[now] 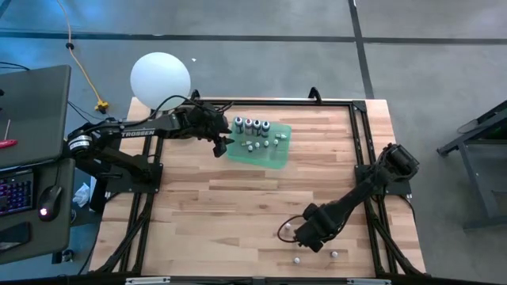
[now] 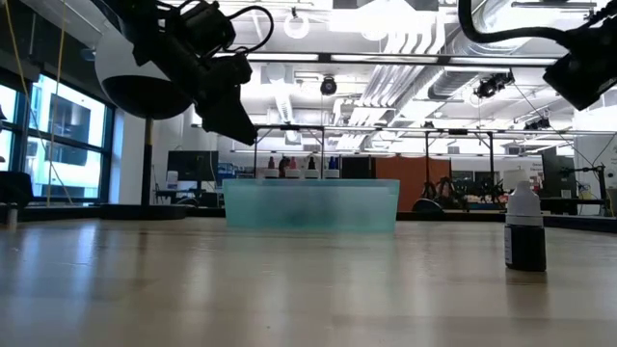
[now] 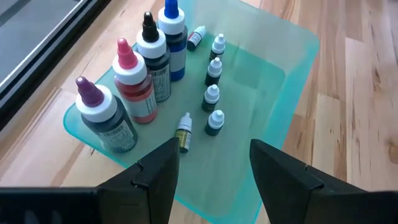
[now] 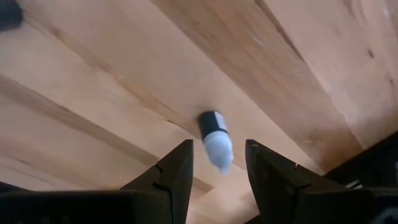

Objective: Pick & Place food coloring
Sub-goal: Put the blue food coloring bottle into the bin

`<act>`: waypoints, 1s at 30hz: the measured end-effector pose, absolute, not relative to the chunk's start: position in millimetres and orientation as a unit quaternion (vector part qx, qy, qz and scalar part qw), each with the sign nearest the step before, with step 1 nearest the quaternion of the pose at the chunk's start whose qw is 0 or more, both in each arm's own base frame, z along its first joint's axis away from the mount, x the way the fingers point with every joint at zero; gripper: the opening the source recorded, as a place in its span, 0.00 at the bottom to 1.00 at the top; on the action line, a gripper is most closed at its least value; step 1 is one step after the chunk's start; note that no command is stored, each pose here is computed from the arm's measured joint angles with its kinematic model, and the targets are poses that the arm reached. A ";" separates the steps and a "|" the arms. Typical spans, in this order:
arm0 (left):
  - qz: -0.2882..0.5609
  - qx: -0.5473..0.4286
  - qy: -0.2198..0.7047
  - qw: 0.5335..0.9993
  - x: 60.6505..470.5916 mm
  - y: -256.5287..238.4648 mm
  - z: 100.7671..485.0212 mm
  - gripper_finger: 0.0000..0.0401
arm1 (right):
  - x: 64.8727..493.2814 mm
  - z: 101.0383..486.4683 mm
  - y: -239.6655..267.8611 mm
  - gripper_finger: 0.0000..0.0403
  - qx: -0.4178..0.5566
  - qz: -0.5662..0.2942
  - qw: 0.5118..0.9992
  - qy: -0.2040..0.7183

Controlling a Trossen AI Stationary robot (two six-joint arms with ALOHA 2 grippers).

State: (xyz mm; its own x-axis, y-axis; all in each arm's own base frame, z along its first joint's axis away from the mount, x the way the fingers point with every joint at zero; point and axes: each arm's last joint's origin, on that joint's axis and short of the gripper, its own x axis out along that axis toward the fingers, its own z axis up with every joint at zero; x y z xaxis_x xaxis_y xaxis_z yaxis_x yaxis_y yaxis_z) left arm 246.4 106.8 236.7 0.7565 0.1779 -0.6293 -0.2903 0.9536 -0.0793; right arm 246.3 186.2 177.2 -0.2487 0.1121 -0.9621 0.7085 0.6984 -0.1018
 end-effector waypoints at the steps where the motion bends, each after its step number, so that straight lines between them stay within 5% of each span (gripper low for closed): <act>1: 0.125 -0.086 0.325 0.933 246.3 106.7 236.8 0.48 | 246.7 177.2 186.5 0.34 0.278 -0.270 0.548 0.741; 30: 0.114 -0.091 0.325 0.934 246.5 106.0 237.0 0.48 | 226.1 152.4 193.9 0.34 0.320 -0.335 0.510 0.725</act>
